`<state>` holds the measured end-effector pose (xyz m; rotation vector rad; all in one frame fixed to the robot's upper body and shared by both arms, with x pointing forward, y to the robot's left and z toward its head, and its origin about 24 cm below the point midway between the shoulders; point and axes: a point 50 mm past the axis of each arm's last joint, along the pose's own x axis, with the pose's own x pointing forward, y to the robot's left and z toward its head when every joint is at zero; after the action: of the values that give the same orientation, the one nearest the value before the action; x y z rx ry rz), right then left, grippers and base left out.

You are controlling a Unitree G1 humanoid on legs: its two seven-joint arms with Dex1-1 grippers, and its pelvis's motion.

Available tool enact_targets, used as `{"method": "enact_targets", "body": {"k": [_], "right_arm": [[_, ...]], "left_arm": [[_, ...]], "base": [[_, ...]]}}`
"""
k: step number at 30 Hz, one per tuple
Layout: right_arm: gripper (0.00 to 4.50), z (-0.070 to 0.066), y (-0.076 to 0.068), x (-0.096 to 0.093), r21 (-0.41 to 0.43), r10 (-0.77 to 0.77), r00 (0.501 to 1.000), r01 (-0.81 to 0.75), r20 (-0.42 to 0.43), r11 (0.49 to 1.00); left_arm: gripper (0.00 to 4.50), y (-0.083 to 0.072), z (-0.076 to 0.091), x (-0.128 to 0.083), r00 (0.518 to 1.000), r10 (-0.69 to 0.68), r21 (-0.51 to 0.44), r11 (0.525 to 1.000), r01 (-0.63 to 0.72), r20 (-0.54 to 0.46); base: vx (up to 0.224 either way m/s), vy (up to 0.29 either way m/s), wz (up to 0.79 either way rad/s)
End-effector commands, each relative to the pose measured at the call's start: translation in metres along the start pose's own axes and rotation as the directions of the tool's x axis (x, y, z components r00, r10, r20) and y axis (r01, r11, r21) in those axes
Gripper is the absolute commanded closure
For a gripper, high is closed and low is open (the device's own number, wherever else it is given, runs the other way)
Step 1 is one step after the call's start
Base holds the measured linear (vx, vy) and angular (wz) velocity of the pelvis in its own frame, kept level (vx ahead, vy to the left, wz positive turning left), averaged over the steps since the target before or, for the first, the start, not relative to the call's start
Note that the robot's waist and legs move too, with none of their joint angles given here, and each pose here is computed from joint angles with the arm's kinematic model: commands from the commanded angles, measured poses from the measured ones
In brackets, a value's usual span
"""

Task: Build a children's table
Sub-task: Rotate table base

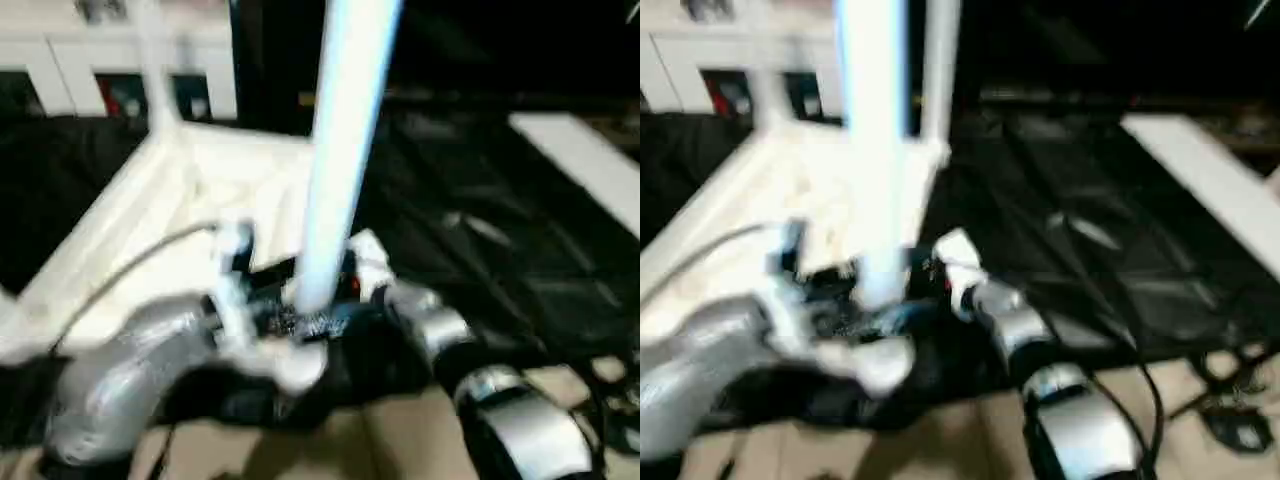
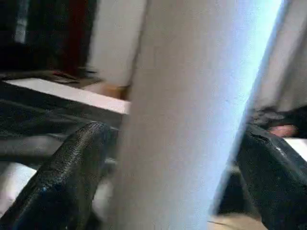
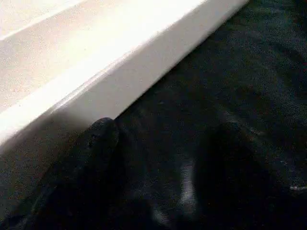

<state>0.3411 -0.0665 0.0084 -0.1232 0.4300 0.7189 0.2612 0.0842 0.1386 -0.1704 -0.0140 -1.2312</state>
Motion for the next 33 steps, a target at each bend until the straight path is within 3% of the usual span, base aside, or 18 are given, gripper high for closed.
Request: {"method": "enact_targets", "body": {"k": [1,2,5,12,20,24,27,29,30,31,32,33], "right_arm": [[0.80,0.002,0.009,0.005,-0.010,0.025,1.000,-0.024,0.012,1.000],[0.80,0.002,0.008,0.005,-0.008,0.020,1.000,-0.019,0.013,1.000],[0.80,0.001,-0.007,-0.002,0.020,-0.075,0.997,0.075,0.030,0.997],[0.80,-0.004,-0.018,-0.011,0.035,-0.113,0.992,0.111,0.054,0.993],[0.80,-0.003,-0.033,-0.028,0.032,-0.156,0.982,0.153,0.110,0.988],[0.80,0.001,-0.041,-0.042,0.001,-0.151,0.977,0.152,0.152,0.988],[0.80,0.006,-0.048,-0.058,-0.013,-0.188,0.962,0.194,0.196,0.981],[0.80,0.011,-0.045,-0.079,0.002,-0.169,0.959,0.173,0.226,0.985],[0.80,0.011,-0.045,-0.079,0.002,-0.169,0.959,0.173,0.226,0.985],[0.80,0.012,-0.043,-0.084,-0.001,-0.164,0.959,0.169,0.232,0.986],[0.80,0.013,-0.040,-0.092,-0.005,-0.192,0.951,0.199,0.242,0.980],[0.80,0.014,-0.038,-0.101,-0.006,-0.241,0.936,0.251,0.256,0.968]], "left_arm": [[0.04,0.016,-0.011,0.006,0.989,0.130,0.061,0.990,-0.126,-0.070],[0.04,0.018,-0.011,0.006,0.987,0.144,0.068,0.988,-0.139,-0.072],[0.04,0.049,-0.009,-0.006,0.935,0.338,0.178,0.932,-0.316,-0.109],[0.04,0.057,-0.005,-0.022,0.923,0.368,0.227,0.913,-0.338,-0.109],[0.04,0.071,-0.015,-0.059,0.848,0.507,0.268,0.848,-0.457,-0.158],[0.04,0.068,-0.023,-0.071,0.814,0.552,0.259,0.826,-0.501,-0.183],[0.04,0.060,-0.024,-0.076,0.798,0.591,0.221,0.799,-0.559,-0.119],[0.04,0.038,-0.025,-0.078,0.791,0.612,0.130,0.784,-0.607,0.007],[0.04,0.038,-0.025,-0.078,0.791,0.612,0.130,0.784,-0.607,0.007],[0.04,0.034,-0.026,-0.080,0.778,0.627,0.114,0.772,-0.626,0.028],[0.04,0.030,-0.033,-0.086,0.712,0.702,0.088,0.708,-0.701,0.020],[0.04,0.029,-0.039,-0.095,0.604,0.796,0.077,0.601,-0.795,0.021]], "base": [[0.011,-0.052,-0.02],[0.000,0.000,0.00],[0.000,0.000,0.00],[0.000,0.000,0.00],[0.000,0.000,0.00],[0.000,0.000,0.00],[0.000,0.000,0.00],[0.000,0.000,0.00],[0.000,0.000,0.00],[0.000,0.000,0.00],[0.000,0.000,0.00],[0.000,0.000,0.00]]}}
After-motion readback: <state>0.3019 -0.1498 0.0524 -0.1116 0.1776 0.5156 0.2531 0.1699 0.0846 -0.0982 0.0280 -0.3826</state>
